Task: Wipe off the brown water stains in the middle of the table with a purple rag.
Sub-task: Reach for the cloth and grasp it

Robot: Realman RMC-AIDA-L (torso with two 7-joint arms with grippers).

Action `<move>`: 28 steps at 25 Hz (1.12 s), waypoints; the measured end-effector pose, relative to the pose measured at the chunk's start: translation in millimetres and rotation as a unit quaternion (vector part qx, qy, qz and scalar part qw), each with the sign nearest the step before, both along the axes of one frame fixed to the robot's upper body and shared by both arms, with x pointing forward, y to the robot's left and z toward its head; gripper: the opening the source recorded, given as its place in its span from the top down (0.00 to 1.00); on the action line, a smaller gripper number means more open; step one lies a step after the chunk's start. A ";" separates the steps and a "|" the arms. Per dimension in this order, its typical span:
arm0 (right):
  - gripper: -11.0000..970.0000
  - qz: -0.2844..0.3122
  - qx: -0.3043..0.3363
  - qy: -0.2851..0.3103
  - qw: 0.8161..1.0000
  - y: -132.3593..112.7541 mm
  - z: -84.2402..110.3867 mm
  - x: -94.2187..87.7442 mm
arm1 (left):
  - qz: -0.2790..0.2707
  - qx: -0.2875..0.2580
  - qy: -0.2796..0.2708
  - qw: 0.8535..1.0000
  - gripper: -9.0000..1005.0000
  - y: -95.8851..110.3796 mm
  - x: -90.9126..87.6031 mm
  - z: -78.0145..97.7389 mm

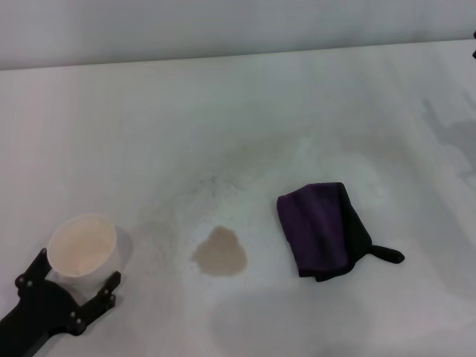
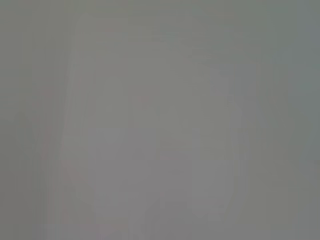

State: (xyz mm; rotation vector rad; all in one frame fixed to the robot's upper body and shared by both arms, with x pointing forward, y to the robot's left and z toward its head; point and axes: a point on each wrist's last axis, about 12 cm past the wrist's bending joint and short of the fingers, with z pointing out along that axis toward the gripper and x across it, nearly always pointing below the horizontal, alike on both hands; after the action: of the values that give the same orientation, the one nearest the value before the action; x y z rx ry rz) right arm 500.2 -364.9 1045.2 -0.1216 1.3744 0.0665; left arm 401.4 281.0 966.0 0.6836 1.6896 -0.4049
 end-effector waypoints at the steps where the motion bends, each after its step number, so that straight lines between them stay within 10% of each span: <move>1: 0.16 0.000 0.000 0.000 1.000 -0.1 0.0 -0.2 | 0.001 -0.001 0.000 1.000 0.11 0.4 -1.4 -0.1; 28: 0.16 -0.001 -0.007 0.002 1.000 -4.8 -0.8 -5.4 | 0.074 -0.035 -0.033 0.996 0.11 17.8 -49.5 4.5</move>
State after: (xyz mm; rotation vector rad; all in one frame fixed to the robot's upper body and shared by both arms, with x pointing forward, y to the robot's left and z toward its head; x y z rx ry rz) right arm 494.8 -369.7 1044.3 -0.1317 1.3787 0.0559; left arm 351.9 298.9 970.4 0.5127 1.6432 -0.3315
